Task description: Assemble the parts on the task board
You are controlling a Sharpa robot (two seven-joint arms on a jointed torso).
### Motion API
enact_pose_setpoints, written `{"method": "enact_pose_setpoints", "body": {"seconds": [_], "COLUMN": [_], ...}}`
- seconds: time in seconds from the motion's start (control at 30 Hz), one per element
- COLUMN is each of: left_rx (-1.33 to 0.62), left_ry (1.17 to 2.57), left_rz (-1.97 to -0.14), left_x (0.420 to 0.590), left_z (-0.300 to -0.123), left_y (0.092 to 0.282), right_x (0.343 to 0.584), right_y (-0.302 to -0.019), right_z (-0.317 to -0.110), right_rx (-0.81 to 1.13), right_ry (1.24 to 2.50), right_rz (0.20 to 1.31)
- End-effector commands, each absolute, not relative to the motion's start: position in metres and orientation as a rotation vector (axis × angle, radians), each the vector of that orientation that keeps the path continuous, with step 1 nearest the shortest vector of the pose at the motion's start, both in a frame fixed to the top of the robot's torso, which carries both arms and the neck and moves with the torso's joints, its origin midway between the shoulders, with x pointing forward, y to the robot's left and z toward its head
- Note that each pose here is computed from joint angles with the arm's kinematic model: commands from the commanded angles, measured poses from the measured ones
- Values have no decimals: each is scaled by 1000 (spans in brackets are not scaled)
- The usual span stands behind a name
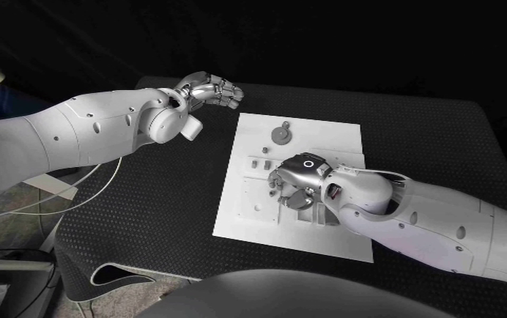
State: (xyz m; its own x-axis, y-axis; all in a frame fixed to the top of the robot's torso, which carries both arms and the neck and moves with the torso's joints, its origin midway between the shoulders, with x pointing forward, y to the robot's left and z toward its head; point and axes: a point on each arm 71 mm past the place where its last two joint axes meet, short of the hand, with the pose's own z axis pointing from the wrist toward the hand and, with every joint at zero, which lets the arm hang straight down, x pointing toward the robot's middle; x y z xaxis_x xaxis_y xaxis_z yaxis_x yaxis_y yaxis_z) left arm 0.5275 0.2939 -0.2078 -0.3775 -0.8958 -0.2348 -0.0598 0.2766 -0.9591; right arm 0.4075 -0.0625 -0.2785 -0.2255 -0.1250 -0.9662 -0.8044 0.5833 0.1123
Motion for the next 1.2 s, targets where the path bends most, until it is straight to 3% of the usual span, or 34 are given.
{"method": "enact_pose_setpoints", "body": {"seconds": [0.03, 0.47, 0.6, 0.87, 1.2], "left_rx": [-875, -874, -874, -876, -880], "left_ry": [1679, 1677, 1679, 1678, 1680], "left_rz": [-1225, -1226, -1227, -1222, -1215], "left_x": [528, 528, 528, 528, 528], "left_z": [-206, -206, -207, -207, -207], "left_y": [293, 294, 293, 294, 295], "right_x": [409, 437, 450, 454, 455], "right_y": [-68, -117, -138, -155, -160], "right_z": [-265, -200, -203, -212, -233], "right_rx": [-733, -622, -619, -631, -651], "right_ry": [1634, 1533, 1613, 1708, 1815], "right_rz": [776, 698, 611, 537, 488]}}
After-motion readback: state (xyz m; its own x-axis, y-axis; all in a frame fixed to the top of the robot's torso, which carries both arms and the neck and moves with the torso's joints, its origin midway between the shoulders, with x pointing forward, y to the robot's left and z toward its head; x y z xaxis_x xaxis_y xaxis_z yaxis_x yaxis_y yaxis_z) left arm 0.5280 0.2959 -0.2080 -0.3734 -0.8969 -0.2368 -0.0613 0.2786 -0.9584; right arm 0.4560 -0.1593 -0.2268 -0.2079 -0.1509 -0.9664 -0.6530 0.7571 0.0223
